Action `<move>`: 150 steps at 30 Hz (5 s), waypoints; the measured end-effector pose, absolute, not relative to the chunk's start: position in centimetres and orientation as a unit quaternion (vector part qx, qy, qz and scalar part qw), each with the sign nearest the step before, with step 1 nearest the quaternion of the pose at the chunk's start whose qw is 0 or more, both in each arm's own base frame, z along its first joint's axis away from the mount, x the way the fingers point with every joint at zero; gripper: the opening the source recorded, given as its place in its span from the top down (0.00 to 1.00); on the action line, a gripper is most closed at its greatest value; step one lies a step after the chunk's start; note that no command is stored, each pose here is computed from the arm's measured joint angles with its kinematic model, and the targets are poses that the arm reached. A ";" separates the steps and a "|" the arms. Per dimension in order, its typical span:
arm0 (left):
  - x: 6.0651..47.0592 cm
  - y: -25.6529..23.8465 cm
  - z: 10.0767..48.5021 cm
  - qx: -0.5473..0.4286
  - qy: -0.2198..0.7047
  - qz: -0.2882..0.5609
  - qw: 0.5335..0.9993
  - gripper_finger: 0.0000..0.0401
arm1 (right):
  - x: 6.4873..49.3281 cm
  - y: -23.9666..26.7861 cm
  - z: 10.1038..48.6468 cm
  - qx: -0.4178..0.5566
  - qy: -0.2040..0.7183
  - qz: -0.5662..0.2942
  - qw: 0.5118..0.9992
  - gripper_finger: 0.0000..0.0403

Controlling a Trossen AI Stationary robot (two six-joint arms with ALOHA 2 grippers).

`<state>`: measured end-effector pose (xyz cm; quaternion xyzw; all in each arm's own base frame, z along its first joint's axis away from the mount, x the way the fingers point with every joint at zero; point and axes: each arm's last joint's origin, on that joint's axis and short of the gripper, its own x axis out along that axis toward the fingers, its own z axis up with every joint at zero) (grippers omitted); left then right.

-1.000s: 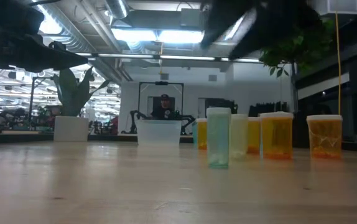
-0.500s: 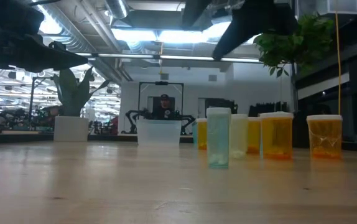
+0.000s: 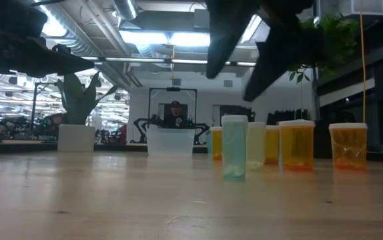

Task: Pick and place medicine bottles into bin by pill shape (circle, oval)
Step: Put the blue tablet bottle into the blue bin

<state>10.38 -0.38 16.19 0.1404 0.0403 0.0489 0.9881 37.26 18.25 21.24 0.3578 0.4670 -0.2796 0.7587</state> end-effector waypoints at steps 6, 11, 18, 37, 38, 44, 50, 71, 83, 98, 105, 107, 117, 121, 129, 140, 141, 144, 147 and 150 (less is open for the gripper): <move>10.4 -0.4 16.2 0.140 0.041 0.049 0.988 0.51 | 37.0 18.0 21.1 0.365 0.471 -0.302 0.744 0.37; 10.4 -0.4 16.2 0.140 0.041 0.049 0.988 0.51 | 37.6 17.7 20.0 0.369 0.476 -0.315 0.734 0.37; 10.4 -0.4 16.2 0.140 0.040 0.049 0.988 0.51 | 38.6 16.7 18.3 0.382 0.491 -0.325 0.712 0.37; 10.4 -0.4 16.2 0.140 0.041 0.049 0.988 0.51 | 39.5 15.0 18.1 0.419 0.511 -0.316 0.681 0.50; 10.4 -0.4 16.2 0.140 0.041 0.049 0.988 0.51 | 39.5 14.9 18.1 0.419 0.511 -0.317 0.681 0.51; 10.4 -0.4 16.2 0.140 0.041 0.049 0.988 0.51 | 39.5 14.7 18.0 0.418 0.515 -0.319 0.677 0.58; 10.4 -0.4 16.2 0.140 0.041 0.049 0.988 0.51 | 39.4 14.7 18.0 0.415 0.519 -0.321 0.675 0.63; 10.4 -0.4 16.2 0.140 0.041 0.049 0.988 0.51 | 41.2 13.6 26.2 0.330 0.545 -0.213 0.741 0.68; 10.4 -0.4 16.2 0.140 0.041 0.049 0.988 0.51 | 39.3 5.8 36.0 0.278 0.526 -0.297 0.747 0.69; 10.4 -0.4 16.2 0.140 0.041 0.049 0.988 0.51 | 39.1 -5.2 36.4 0.219 0.546 -0.285 0.757 0.68; 10.4 -0.4 16.2 0.140 0.041 0.049 0.988 0.51 | 38.1 -9.1 36.6 0.210 0.525 -0.358 0.743 0.68; 10.4 -0.4 16.2 0.140 0.040 0.049 0.988 0.51 | 37.3 -10.1 37.3 0.204 0.502 -0.398 0.740 0.68; 10.4 -0.4 16.2 0.140 0.041 0.049 0.988 0.51 | 35.9 -9.9 39.1 0.201 0.483 -0.397 0.754 0.68; 10.4 -0.4 16.2 0.140 0.040 0.049 0.988 0.51 | 35.6 -8.4 39.7 0.183 0.485 -0.377 0.768 0.68; 10.4 -0.4 16.2 0.140 0.041 0.049 0.988 0.51 | 32.0 -5.5 37.1 0.175 0.530 -0.407 0.723 0.68; 10.4 -0.4 16.2 0.140 0.041 0.049 0.988 0.51 | 27.3 -3.5 30.8 0.348 0.480 -0.437 0.676 0.68; 10.4 -0.4 16.2 0.140 0.041 0.049 0.988 0.51 | 27.5 -3.9 30.2 0.356 0.477 -0.435 0.675 0.68; 10.4 -0.4 16.2 0.140 0.041 0.049 0.988 0.51 | 28.0 -5.6 28.0 0.375 0.478 -0.439 0.661 0.68; 10.4 -0.4 16.2 0.140 0.041 0.049 0.988 0.51 | 28.5 -7.4 26.4 0.379 0.481 -0.449 0.651 0.68; 10.4 -0.4 16.2 0.140 0.040 0.049 0.988 0.51 | 29.3 -9.2 25.4 0.378 0.468 -0.446 0.662 0.68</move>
